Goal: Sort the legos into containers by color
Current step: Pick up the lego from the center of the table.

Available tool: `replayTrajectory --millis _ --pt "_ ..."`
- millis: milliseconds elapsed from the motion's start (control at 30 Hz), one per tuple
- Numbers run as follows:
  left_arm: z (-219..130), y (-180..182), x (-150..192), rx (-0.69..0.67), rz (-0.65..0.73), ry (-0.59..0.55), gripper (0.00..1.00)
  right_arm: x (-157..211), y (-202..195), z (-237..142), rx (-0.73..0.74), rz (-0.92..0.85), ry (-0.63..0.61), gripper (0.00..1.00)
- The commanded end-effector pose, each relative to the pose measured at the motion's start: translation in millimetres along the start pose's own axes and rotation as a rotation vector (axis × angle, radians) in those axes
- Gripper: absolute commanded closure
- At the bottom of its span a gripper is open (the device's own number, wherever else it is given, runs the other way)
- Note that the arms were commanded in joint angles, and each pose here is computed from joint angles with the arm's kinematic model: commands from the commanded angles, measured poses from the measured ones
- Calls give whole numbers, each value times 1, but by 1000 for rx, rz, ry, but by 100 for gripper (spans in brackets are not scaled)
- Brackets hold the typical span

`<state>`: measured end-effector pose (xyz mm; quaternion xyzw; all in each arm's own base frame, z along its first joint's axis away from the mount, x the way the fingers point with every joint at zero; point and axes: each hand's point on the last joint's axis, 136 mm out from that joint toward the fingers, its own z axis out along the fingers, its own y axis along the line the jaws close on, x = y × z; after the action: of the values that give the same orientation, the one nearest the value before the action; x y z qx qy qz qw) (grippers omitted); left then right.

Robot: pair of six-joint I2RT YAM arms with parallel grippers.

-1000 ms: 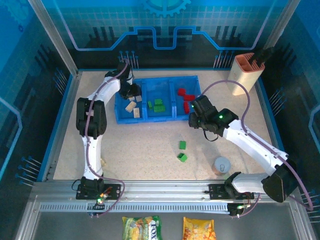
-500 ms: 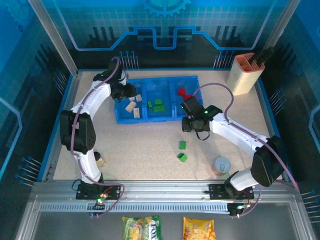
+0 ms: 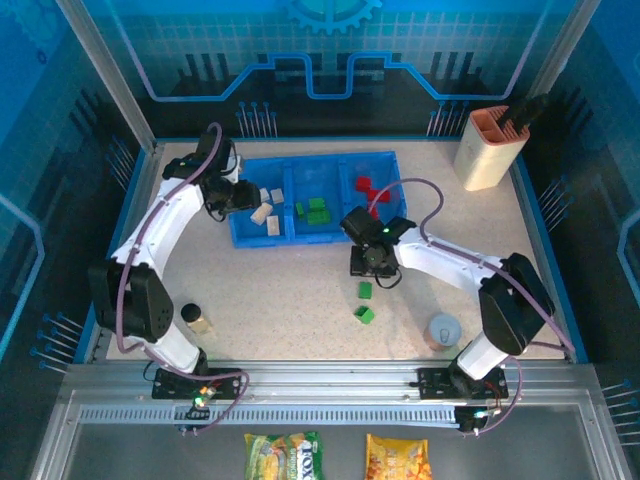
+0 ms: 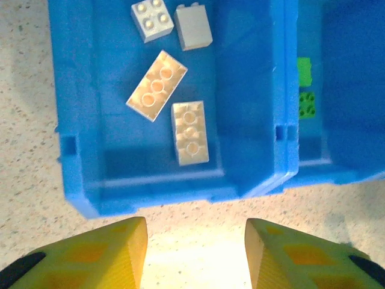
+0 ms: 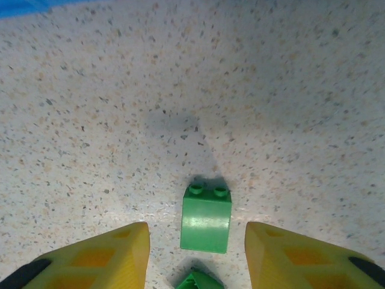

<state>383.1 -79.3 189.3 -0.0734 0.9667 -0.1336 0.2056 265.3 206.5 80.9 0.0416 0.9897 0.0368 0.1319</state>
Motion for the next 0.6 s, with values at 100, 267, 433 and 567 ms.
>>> replayTrajectory --millis 100,267,433,567 --pt "-7 28 24 -86 31 37 52 16 0 23 32 51 49 53" --pt "2 44 24 -114 21 20 52 24 -1 33 44 65 74 51" --pt "13 47 27 -107 14 5 52 31 -5 42 68 86 99 51" --pt "16 52 31 -120 25 8 52 36 -8 49 79 97 115 51"
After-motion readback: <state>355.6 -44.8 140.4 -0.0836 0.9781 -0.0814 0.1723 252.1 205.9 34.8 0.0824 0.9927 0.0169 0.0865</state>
